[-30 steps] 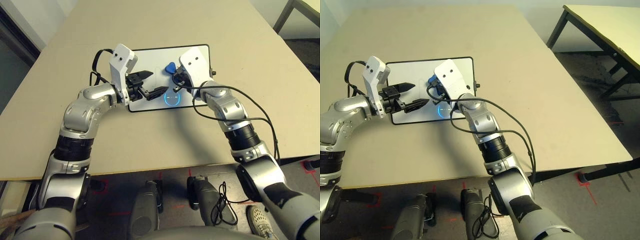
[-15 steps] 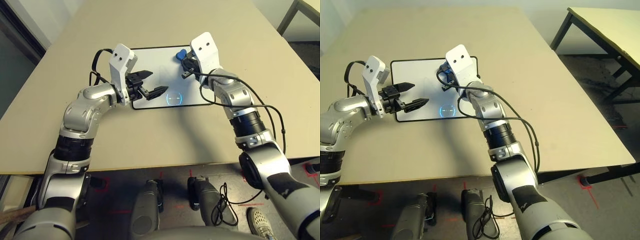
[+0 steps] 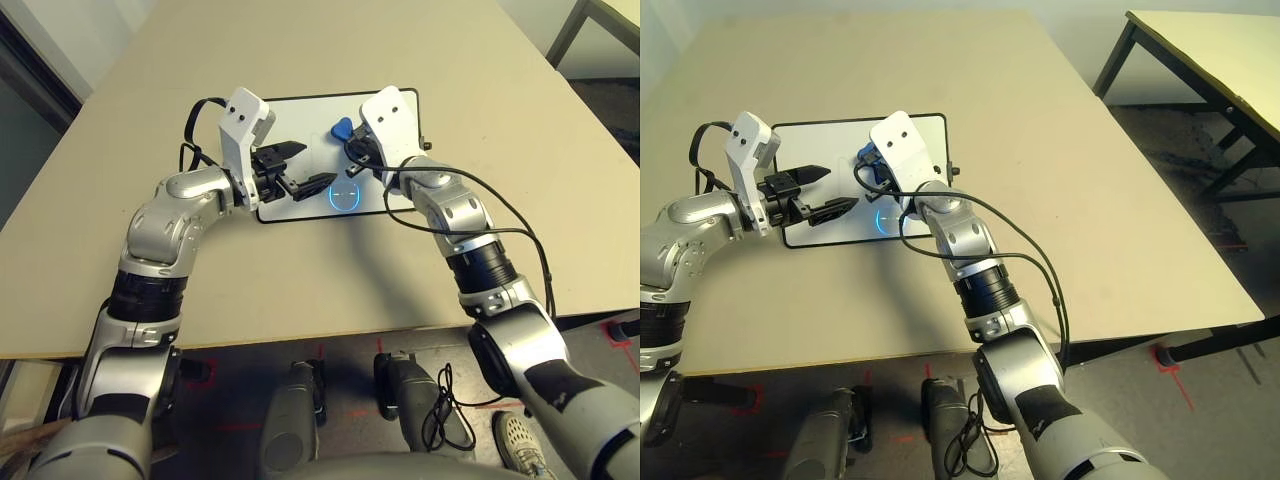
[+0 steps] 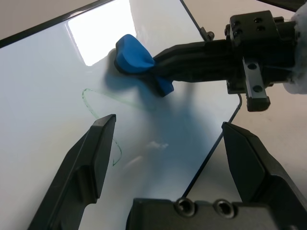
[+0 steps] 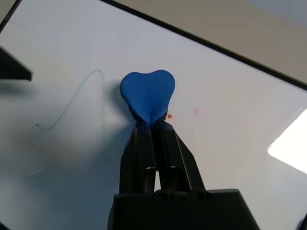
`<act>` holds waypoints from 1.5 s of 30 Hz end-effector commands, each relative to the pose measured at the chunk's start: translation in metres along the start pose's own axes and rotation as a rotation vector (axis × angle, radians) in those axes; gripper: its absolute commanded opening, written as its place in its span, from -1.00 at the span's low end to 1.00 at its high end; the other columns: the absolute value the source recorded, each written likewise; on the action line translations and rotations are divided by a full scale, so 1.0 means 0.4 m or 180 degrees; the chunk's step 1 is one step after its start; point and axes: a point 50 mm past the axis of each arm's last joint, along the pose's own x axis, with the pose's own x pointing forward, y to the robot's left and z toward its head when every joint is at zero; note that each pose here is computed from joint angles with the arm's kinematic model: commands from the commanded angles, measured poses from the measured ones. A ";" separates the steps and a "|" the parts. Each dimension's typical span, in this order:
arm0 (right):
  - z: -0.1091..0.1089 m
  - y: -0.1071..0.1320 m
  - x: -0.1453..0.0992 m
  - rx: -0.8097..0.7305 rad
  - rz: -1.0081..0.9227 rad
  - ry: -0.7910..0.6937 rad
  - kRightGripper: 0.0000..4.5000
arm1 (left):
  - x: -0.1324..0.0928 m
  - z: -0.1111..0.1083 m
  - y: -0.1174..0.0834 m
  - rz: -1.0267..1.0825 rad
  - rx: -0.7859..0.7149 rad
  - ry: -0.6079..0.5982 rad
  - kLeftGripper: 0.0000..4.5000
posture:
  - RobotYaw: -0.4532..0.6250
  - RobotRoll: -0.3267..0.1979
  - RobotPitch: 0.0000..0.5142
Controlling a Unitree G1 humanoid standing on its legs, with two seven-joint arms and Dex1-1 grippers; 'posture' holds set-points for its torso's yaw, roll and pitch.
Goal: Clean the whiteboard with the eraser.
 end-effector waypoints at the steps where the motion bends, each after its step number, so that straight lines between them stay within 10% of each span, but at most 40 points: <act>1: -0.024 -0.076 -0.004 0.0061 -0.0400 0.0173 -1.00 | -0.005 -0.001 -0.005 -0.0014 0.0010 0.0014 1.00 | -0.17 0.25 -0.17; 9: -0.037 -0.074 -0.003 0.0056 -0.0403 0.0200 -1.00 | -0.004 -0.001 -0.005 -0.0017 0.0010 0.0012 1.00 | -0.17 0.25 -0.17; 22: -0.133 0.126 -0.033 0.0143 0.0430 0.0601 -1.00 | -0.012 -0.005 0.011 0.0067 0.0038 0.0044 1.00 | -0.17 0.25 -0.17; 38: -0.039 -0.076 -0.006 0.0054 -0.0426 0.0215 -1.00 | -0.049 -0.009 0.077 0.0372 0.0129 0.0099 1.00 | -0.16 0.25 -0.18; 45: -0.066 0.032 0.004 0.0094 0.0068 0.0330 -1.00 | -0.057 -0.019 0.082 0.0404 0.0124 0.0143 1.00 | -0.14 0.25 -0.18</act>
